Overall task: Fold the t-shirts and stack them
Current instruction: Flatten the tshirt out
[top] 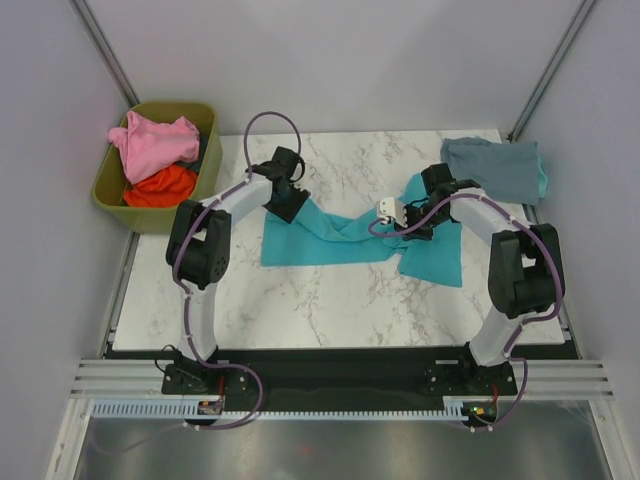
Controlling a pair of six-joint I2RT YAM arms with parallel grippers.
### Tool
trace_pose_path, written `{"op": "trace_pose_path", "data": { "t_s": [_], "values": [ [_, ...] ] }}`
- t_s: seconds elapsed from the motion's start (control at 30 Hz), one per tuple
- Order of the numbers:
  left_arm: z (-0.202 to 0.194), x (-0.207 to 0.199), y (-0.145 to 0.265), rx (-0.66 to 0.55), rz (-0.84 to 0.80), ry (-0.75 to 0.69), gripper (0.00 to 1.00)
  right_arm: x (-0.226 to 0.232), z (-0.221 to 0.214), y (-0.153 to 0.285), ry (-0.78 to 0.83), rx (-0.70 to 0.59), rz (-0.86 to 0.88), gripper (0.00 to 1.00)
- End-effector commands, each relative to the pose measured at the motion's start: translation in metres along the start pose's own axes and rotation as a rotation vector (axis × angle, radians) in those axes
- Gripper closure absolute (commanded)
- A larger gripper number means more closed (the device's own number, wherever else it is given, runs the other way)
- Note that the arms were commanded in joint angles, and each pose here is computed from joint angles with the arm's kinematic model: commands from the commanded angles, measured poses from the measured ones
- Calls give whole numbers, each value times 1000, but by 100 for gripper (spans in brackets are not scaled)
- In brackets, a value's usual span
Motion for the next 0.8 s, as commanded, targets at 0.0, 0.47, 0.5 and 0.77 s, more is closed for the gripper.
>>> {"op": "trace_pose_path", "data": {
  "t_s": [0.0,0.47,0.5,0.77],
  "values": [
    [12,17,-3,-31,44,-25,34,-14,12,4,11,-31,-29,100],
    [-14,24,11,-44,35,-166,41,-11,11,3,-12,-30,-23,100],
    [-15,24,12,-44,33,-169,42,-11,10,2,-14,-29,-21,100],
    [-16,22,8,-43,14,-152,47,-13,13,3,-20,-33,-28,100]
  ]
}}
Point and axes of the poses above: each gripper's point midway between its finger pads, its own y axis back along the fingers, its own x axis along the line the jaws close on, z = x × y, the point moved 1 cm from there along y, back along the fingers, and after that the axes turned 3 degrees about -y, right-handed, at the moved point
